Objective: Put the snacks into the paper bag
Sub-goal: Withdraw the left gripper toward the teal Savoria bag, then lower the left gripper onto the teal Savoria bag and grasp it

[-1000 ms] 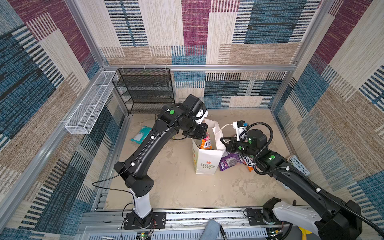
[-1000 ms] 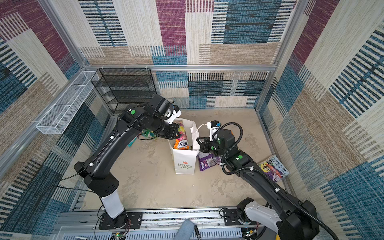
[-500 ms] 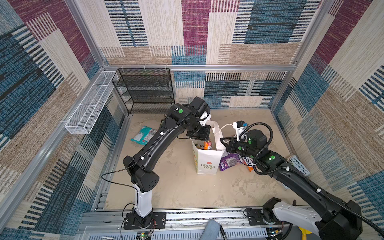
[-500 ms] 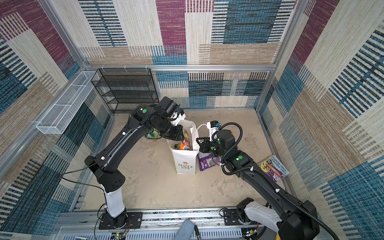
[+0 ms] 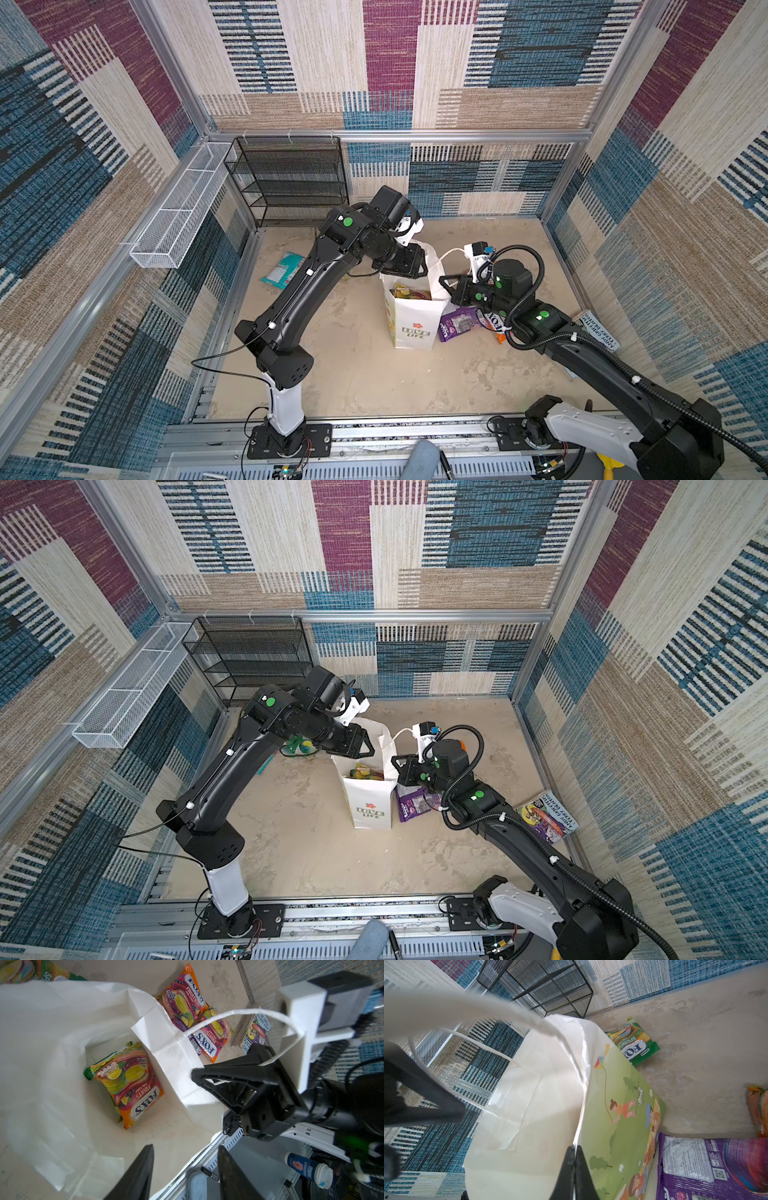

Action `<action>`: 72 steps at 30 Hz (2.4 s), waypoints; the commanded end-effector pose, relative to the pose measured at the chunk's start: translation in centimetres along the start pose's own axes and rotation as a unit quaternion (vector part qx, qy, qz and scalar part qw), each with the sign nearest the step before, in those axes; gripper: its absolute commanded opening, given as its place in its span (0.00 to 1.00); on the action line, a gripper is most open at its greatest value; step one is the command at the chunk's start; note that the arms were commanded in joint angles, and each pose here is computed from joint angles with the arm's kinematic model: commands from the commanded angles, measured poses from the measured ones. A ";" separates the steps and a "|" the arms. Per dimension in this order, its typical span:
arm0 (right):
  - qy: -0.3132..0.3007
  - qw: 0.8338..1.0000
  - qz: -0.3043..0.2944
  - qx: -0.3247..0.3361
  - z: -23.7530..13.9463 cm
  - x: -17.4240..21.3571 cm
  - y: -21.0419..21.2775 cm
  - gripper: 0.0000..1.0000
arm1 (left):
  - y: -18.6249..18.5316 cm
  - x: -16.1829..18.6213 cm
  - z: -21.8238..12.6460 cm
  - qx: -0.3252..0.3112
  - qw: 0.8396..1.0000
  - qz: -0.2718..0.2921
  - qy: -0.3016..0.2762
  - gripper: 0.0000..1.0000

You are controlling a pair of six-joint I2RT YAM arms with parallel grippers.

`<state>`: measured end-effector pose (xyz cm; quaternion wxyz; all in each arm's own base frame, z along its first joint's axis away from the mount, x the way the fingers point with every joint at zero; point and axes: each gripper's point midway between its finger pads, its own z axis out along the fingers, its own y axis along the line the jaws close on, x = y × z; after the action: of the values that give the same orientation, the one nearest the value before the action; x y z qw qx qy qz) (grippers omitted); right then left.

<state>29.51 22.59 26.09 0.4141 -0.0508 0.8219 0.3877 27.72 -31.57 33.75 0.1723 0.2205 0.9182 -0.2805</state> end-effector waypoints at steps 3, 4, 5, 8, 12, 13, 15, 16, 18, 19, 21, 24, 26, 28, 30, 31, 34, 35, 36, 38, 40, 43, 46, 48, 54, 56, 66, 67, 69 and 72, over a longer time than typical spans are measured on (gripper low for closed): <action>-0.004 1.000 -0.004 -0.003 0.5 -0.2 0.0 0.00 | -2.7 -1.2 -4.7 0.050 0.996 0.003 -0.076 0.70; -0.003 1.000 -0.003 -0.001 0.6 -0.1 -0.1 0.00 | -2.8 -1.5 -5.6 0.047 0.994 0.005 -0.098 0.75; -0.001 1.000 -0.002 -0.001 0.7 0.0 -0.1 0.00 | -2.6 -1.6 -6.3 0.043 0.992 0.005 -0.115 0.79; 0.003 1.000 -0.002 0.001 0.9 0.1 -0.3 0.00 | -1.3 -1.4 -8.8 0.022 0.986 -0.013 -0.165 0.89; -0.002 1.000 -0.001 0.005 0.8 -0.1 -0.3 0.00 | 2.0 -0.5 -12.2 -0.004 0.970 -0.070 -0.232 0.97; -0.002 1.000 -0.001 0.004 0.8 -0.1 -0.3 0.00 | 3.1 -0.1 -12.8 -0.008 0.966 -0.090 -0.243 0.99; 0.001 1.000 -0.001 0.004 0.9 0.0 -0.4 0.00 | 5.8 1.0 -14.3 -0.014 0.952 -0.142 -0.272 0.99; 0.000 1.000 -0.001 0.004 0.9 0.0 -0.4 0.00 | 7.0 1.5 -14.7 -0.019 0.946 -0.162 -0.281 0.99; 0.001 1.000 -0.001 0.005 1.0 0.1 -0.4 0.00 | 9.7 2.8 -15.1 -0.033 0.933 -0.208 -0.292 0.99; 0.001 1.000 -0.002 0.005 1.0 0.1 -0.4 0.00 | 10.5 3.2 -15.1 -0.038 0.930 -0.221 -0.293 0.99; 0.002 1.000 -0.003 0.004 1.0 0.1 -0.4 0.00 | 13.0 4.1 -14.8 -0.052 0.920 -0.257 -0.291 0.99; 0.001 1.000 -0.005 -0.001 0.8 0.2 -0.2 0.00 | 16.4 4.8 -13.8 -0.062 0.906 -0.303 -0.287 0.99; -0.002 1.000 -0.006 -0.002 0.6 0.1 -0.2 0.00 | 19.4 5.1 -12.7 -0.061 0.895 -0.333 -0.289 0.99; 0.000 1.000 -0.007 -0.002 0.8 0.2 -0.2 0.00 | 23.2 5.5 -11.7 -0.045 0.875 -0.384 -0.290 0.99; 0.003 1.000 -0.007 -0.003 0.9 0.3 -0.2 0.00 | 27.0 6.3 -11.0 -0.031 0.849 -0.436 -0.297 0.99; 0.005 1.000 -0.006 -0.003 1.0 0.4 -0.3 0.00 | 29.1 6.7 -10.5 -0.027 0.834 -0.461 -0.303 1.00; 0.004 1.000 -0.007 -0.003 1.0 0.3 -0.3 0.00 | 34.1 8.3 -8.9 -0.015 0.796 -0.520 -0.309 0.97; 0.004 1.000 -0.007 -0.002 1.0 0.3 -0.3 0.00 | 35.6 8.9 -8.5 -0.021 0.786 -0.533 -0.312 0.97; 0.003 1.000 -0.008 -0.002 1.0 0.3 -0.3 0.00 | 37.0 9.3 -8.1 -0.028 0.779 -0.543 -0.312 0.96; 0.004 1.000 -0.007 -0.001 1.0 0.4 -0.3 0.00 | 40.3 11.1 -7.3 -0.066 0.759 -0.566 -0.314 0.96; 0.006 1.000 -0.007 -0.001 1.1 0.5 -0.4 0.00 | 43.0 12.4 -6.5 -0.080 0.742 -0.587 -0.315 0.96; 0.008 1.000 -0.006 0.001 1.2 0.6 -0.5 0.00 | 46.1 13.2 -5.3 -0.076 0.731 -0.596 -0.324 0.89; 0.007 1.000 -0.006 0.002 1.2 0.6 -0.6 0.00 | 48.4 13.2 -3.8 -0.080 0.746 -0.590 -0.299 0.84; 0.005 1.000 -0.008 0.003 1.1 0.5 -0.6 0.00 | 49.3 13.0 -3.3 -0.077 0.749 -0.587 -0.296 0.83; 0.005 1.000 -0.010 0.004 1.1 0.7 -0.8 0.00 | 51.3 13.1 -1.7 -0.071 0.739 -0.603 -0.291 0.77; 0.004 1.000 -0.010 0.004 1.1 0.7 -0.8 0.00 | 52.0 13.3 -0.9 -0.067 0.734 -0.612 -0.288 0.72; 0.007 1.000 -0.012 0.005 1.4 0.8 -0.9 0.00 | 52.7 13.1 1.1 -0.036 0.735 -0.618 -0.277 0.57; 0.007 1.000 -0.012 0.004 1.4 0.8 -0.9 0.00 | 52.8 13.1 1.2 -0.037 0.736 -0.619 -0.274 0.55; 0.007 1.000 -0.013 0.004 1.3 0.8 -0.8 0.00 | 52.9 13.0 1.4 -0.036 0.737 -0.618 -0.271 0.53; 0.008 1.000 -0.013 0.005 1.4 0.9 -0.9 0.00 | 53.0 13.0 1.8 -0.035 0.736 -0.621 -0.267 0.48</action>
<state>30.10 23.06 24.44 0.4078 -0.0561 0.8280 0.3807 43.69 10.90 3.80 0.2122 -0.4854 0.7753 -0.3438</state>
